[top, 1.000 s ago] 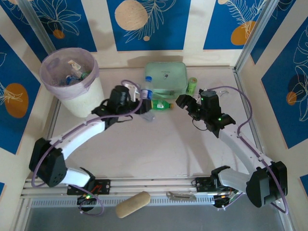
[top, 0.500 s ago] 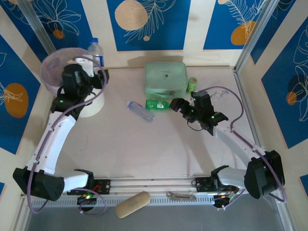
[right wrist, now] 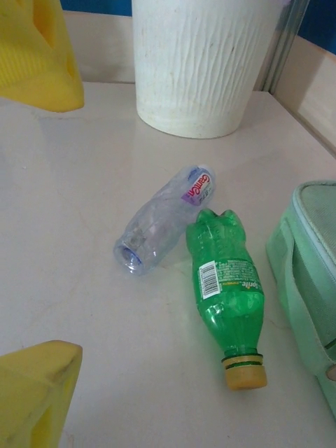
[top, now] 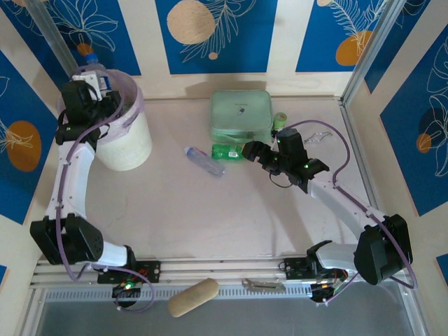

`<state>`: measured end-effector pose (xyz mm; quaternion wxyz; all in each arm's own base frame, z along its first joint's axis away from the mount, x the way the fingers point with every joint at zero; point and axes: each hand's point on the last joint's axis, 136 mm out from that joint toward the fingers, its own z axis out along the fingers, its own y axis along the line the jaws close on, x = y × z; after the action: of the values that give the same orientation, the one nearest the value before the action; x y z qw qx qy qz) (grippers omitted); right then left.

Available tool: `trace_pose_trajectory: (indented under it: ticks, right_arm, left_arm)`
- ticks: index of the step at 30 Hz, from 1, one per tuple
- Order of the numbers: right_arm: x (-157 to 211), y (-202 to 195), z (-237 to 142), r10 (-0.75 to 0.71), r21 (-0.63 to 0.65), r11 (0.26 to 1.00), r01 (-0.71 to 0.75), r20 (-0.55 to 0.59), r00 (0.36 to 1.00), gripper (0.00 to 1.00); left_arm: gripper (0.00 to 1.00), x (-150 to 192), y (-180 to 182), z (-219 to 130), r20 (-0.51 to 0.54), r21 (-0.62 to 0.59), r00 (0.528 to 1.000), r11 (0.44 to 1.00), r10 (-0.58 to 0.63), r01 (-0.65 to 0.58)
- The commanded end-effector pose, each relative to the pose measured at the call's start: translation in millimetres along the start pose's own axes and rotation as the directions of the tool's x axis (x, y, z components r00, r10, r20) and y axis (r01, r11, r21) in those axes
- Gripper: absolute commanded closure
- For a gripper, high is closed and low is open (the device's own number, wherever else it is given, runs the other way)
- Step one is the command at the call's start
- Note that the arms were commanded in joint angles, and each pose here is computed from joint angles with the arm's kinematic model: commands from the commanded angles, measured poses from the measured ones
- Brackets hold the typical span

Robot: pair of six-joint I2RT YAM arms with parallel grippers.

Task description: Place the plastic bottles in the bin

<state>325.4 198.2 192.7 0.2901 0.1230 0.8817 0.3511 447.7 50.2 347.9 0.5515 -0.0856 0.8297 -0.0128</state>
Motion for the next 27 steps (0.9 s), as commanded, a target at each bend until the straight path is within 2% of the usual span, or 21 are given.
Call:
trace_pose_trajectory:
  ticks: [1, 5, 11, 16, 19, 23, 27]
  right_arm:
    - [-3.4, 11.7, -5.6, -0.038, -0.014, 0.999, 0.038, -0.003, 0.999, 0.14]
    - [-3.3, 12.3, -4.9, -0.043, -0.013, 0.999, 0.043, -0.005, 0.999, 0.14]
    - [-1.9, 13.6, -0.5, -0.061, -0.014, 0.998, 0.061, -0.02, 0.998, 0.14]
    - [6.3, 26.2, 13.0, -0.177, -0.026, 0.984, 0.176, -0.082, 0.981, 0.14]
    - [14.9, 36.9, 29.4, -0.265, -0.043, 0.964, 0.262, -0.144, 0.953, 0.14]
    - [31.6, 45.7, 60.9, -0.375, -0.04, 0.925, 0.378, -0.262, 0.889, 0.14]
    - [42.3, 55.8, 91.9, -0.517, -0.032, 0.843, 0.538, -0.327, 0.791, 0.14]
  left_arm:
    - [0.43, 0.5, 2.5, 6.6, -0.033, 0.039, 0.997, 0.997, -0.065, 0.066]
    - [0.38, 8.8, 7.4, 17.1, -0.069, 0.046, 0.992, 0.993, -0.103, 0.107]
    - [0.01, 1.0, 4.2, 9.8, -0.057, 0.066, 0.989, 0.988, -0.138, 0.142]
    - [0.01, -18.4, -9.9, -23.0, 0.005, 0.13, 0.985, 0.977, -0.171, 0.169]
    - [0.01, -21.6, -27.2, -47.7, 0.046, 0.22, 0.971, 0.95, -0.236, 0.22]
    - [0.01, -2.2, -56.8, -73.6, 0.039, 0.327, 0.954, 0.906, -0.297, 0.268]
    - [0.01, 34.0, -82.1, -87.6, -0.026, 0.395, 0.945, 0.865, -0.326, 0.309]
